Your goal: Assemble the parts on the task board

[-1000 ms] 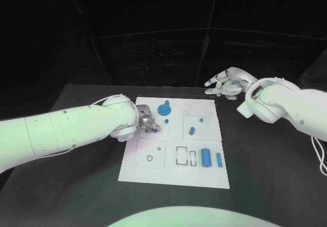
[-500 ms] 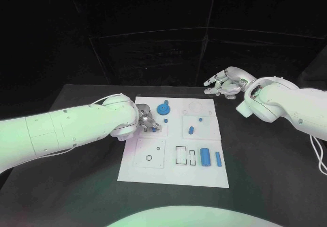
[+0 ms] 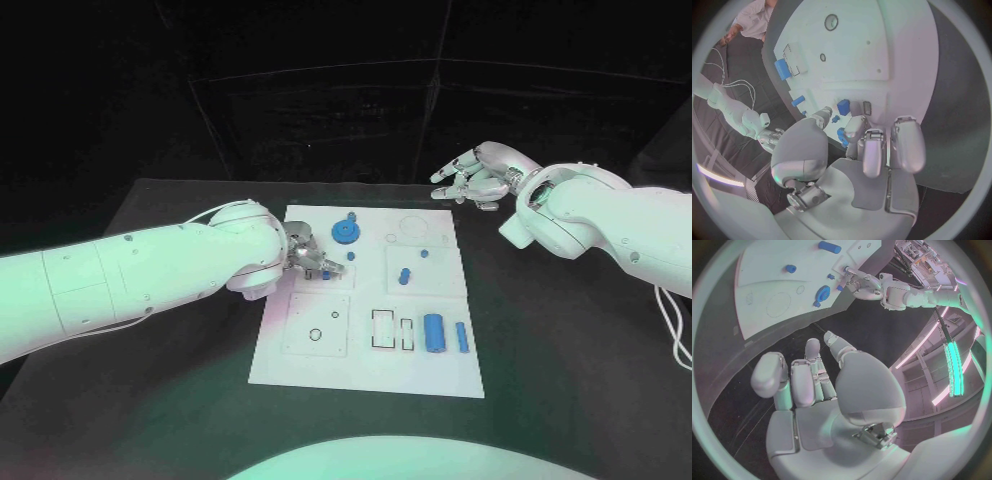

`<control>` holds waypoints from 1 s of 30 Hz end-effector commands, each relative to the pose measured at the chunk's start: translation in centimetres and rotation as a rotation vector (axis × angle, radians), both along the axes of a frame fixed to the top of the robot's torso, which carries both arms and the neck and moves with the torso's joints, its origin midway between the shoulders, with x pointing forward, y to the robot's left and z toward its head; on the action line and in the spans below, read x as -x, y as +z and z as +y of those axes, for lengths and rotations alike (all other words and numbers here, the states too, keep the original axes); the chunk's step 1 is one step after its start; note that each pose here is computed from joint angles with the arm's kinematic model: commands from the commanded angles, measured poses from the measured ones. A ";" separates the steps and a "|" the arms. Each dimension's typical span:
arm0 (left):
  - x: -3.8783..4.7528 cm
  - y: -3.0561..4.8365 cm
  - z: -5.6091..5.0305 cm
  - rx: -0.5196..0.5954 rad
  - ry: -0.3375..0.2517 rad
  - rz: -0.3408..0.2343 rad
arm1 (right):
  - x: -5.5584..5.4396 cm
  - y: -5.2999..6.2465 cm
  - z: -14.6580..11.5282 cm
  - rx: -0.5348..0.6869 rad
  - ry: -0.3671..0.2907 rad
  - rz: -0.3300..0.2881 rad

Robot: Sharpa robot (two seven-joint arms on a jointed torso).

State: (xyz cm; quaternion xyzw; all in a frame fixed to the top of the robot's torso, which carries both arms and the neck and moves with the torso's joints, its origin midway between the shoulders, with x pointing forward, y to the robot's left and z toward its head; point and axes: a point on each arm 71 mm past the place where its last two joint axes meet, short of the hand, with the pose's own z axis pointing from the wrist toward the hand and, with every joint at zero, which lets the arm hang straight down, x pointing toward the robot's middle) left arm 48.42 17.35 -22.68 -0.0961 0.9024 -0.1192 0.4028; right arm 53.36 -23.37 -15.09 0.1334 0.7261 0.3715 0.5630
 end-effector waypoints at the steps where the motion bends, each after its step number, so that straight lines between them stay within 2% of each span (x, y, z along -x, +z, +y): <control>1: 0.08 0.40 0.2 0.008 -0.005 -0.015 | 0.0 0.1 0.0 0.002 0.010 -0.001; 6: 0.02 1.45 0.6 0.020 -0.005 -0.035 | 0.0 0.1 -0.1 0.003 0.008 0.000; 11: -0.62 3.65 0.9 0.038 -0.015 -0.061 | -0.1 0.1 -0.2 0.004 0.005 0.000; 12: -1.03 4.60 1.1 0.038 -0.021 -0.064 | -0.1 0.1 -0.2 0.005 0.004 0.000; 13: -1.28 5.08 1.3 0.036 -0.024 -0.065 | -0.1 0.1 -0.2 0.005 0.004 0.000; 18: -2.79 6.80 2.2 0.001 -0.033 -0.054 | -0.2 0.0 -0.2 0.006 0.004 0.001; 20: -3.57 7.17 2.6 -0.018 -0.028 -0.044 | -0.2 0.0 -0.2 0.007 0.005 0.001; 23: -4.70 7.31 3.0 -0.041 -0.014 -0.030 | -0.2 0.0 -0.1 0.010 0.007 -0.001; 30: -6.86 6.84 3.4 -0.074 0.019 -0.007 | -0.2 0.0 0.1 0.011 0.011 -0.001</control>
